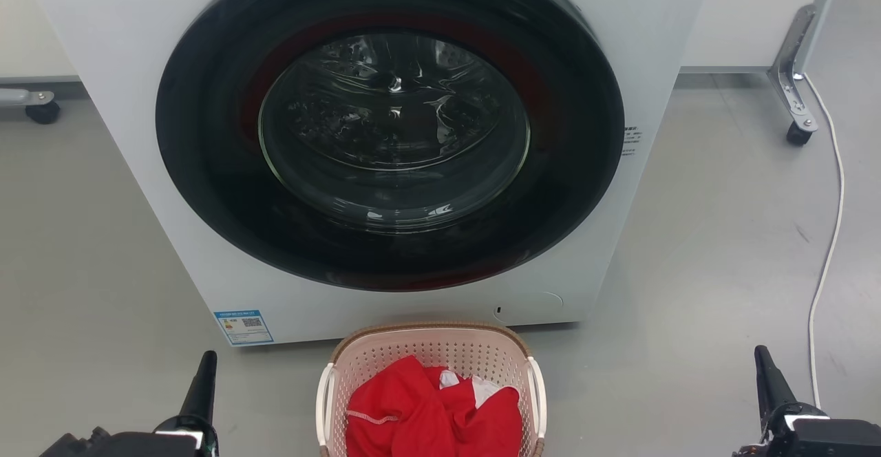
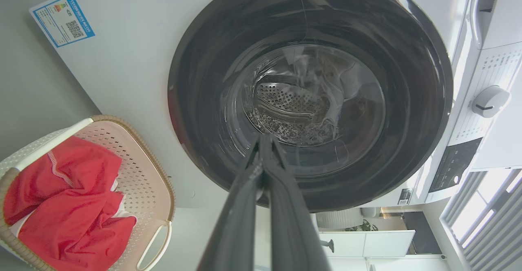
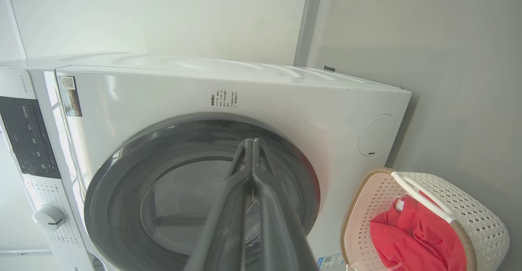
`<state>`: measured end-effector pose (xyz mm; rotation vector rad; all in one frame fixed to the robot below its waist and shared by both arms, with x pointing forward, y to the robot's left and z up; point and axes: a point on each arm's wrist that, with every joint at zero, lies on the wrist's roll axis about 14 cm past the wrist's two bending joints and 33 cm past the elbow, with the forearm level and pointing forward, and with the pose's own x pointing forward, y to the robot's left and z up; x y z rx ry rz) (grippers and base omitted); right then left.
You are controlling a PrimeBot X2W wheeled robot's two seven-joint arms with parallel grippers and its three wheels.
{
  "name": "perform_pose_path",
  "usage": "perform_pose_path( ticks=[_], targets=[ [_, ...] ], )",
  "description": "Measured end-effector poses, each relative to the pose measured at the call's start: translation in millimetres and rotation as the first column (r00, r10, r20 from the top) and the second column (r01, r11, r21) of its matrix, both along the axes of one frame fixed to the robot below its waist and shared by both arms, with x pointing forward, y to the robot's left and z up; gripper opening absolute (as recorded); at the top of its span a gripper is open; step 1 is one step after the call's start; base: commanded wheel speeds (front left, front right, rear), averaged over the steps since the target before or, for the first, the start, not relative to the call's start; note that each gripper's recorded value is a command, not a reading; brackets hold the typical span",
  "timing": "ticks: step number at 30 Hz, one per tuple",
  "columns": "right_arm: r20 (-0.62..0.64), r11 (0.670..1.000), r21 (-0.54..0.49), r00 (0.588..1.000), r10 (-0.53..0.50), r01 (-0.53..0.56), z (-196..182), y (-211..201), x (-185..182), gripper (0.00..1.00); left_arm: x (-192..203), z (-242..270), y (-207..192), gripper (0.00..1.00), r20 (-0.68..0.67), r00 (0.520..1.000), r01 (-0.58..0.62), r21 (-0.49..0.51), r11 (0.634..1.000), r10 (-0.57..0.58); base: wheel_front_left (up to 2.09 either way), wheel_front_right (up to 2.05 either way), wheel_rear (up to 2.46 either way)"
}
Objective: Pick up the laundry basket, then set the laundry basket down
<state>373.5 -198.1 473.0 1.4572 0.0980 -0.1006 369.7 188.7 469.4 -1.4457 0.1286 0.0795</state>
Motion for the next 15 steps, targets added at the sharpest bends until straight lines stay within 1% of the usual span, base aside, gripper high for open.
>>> perform_pose_path(
  ticks=[2, 3, 6, 9, 15],
  targets=[
    [0.009, 1.0, 0.031, 1.0, -0.005, 0.005, 1.3, -1.6, 1.2, 0.0, 1.8, 1.5, 0.9, 0.0, 0.008, 1.0, -0.007, -0.028, 1.0, 0.007, 0.0, 0.0, 0.0],
    [0.009, 1.0, 0.031, 1.0, -0.005, 0.005, 1.3, -1.6, 1.2, 0.0, 1.8, 1.5, 0.9, 0.0, 0.008, 1.0, -0.007, -0.028, 1.0, 0.007, 0.0, 0.0, 0.0],
    [0.029, 0.996, 0.085, 0.999, -0.019, 0.016, 5.3, -5.2, 4.2, 0.0, 5.6, 5.6, 2.7, 0.0, 0.025, 1.0, -0.012, -0.087, 0.996, 0.015, 0.0, 0.0, 0.0],
    [0.031, 0.994, 0.111, 0.999, -0.027, 0.023, 5.3, -7.3, 4.7, 0.0, 7.6, 7.0, 3.0, 0.0, 0.03, 0.999, -0.014, -0.109, 0.994, 0.017, 0.0, 0.0, 0.0],
    [0.042, 0.993, 0.114, 0.999, -0.026, 0.021, 8.6, -7.1, 7.0, 0.0, 8.8, 9.5, 3.0, 0.0, 0.042, 0.999, -0.015, -0.124, 0.992, 0.021, 0.0, 0.0, 0.0]
  ],
)
